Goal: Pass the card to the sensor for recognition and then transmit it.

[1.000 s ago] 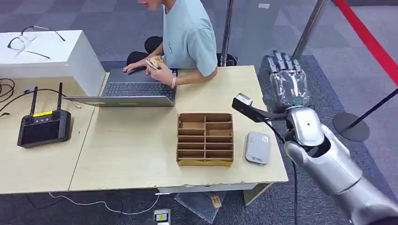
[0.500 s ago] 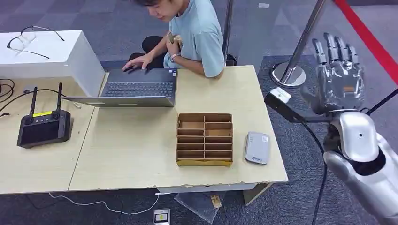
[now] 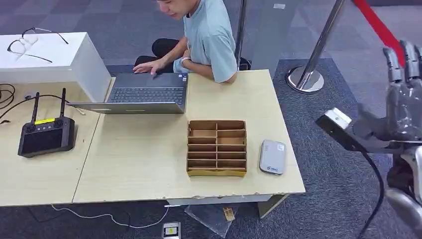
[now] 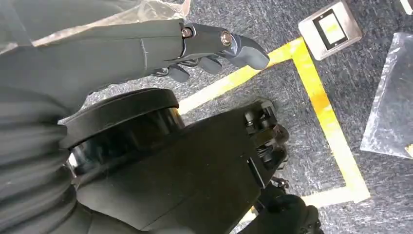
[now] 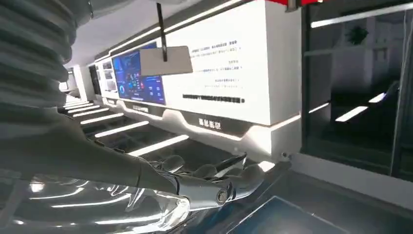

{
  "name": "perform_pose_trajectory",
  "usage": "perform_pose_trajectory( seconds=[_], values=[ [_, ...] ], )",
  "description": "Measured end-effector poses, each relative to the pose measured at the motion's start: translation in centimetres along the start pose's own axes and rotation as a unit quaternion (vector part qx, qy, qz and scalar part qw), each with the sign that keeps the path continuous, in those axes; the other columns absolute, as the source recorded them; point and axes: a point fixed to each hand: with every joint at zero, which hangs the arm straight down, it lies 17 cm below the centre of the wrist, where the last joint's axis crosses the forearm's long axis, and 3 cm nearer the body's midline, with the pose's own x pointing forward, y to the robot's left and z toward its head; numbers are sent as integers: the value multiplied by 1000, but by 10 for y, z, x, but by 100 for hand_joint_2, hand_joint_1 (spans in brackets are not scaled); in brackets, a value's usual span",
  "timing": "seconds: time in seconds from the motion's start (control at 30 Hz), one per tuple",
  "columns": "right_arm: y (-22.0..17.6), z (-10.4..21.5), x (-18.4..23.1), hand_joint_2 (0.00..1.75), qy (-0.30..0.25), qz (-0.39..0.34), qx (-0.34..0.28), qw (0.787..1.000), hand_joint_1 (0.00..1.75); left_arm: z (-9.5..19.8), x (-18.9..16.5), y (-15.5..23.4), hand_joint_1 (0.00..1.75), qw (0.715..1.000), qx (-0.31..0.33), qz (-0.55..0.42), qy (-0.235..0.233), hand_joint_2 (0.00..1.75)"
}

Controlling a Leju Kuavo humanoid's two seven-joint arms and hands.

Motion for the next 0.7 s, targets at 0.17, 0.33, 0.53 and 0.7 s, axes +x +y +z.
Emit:
perform_pose_trajectory(
  seconds=[0.17, 0.33, 0.53, 0.7],
  values=[
    [-15, -1, -11, 175, 7, 7, -16, 1000, 0, 0, 0, 1, 0, 1000, 1, 3, 0, 175],
    [-24, -2, -18, 175, 13, 12, -27, 999, 0, 0, 0, 1, 0, 1000, 1, 4, 1, 175],
    [-21, 15, -37, 175, 18, 0, -21, 1000, 0, -1, 0, 5, 0, 1000, 10, 15, 2, 175],
    [-12, 38, -67, 175, 33, -6, -26, 999, 0, -1, -1, 6, 0, 1000, 13, 25, 7, 175]
  ],
)
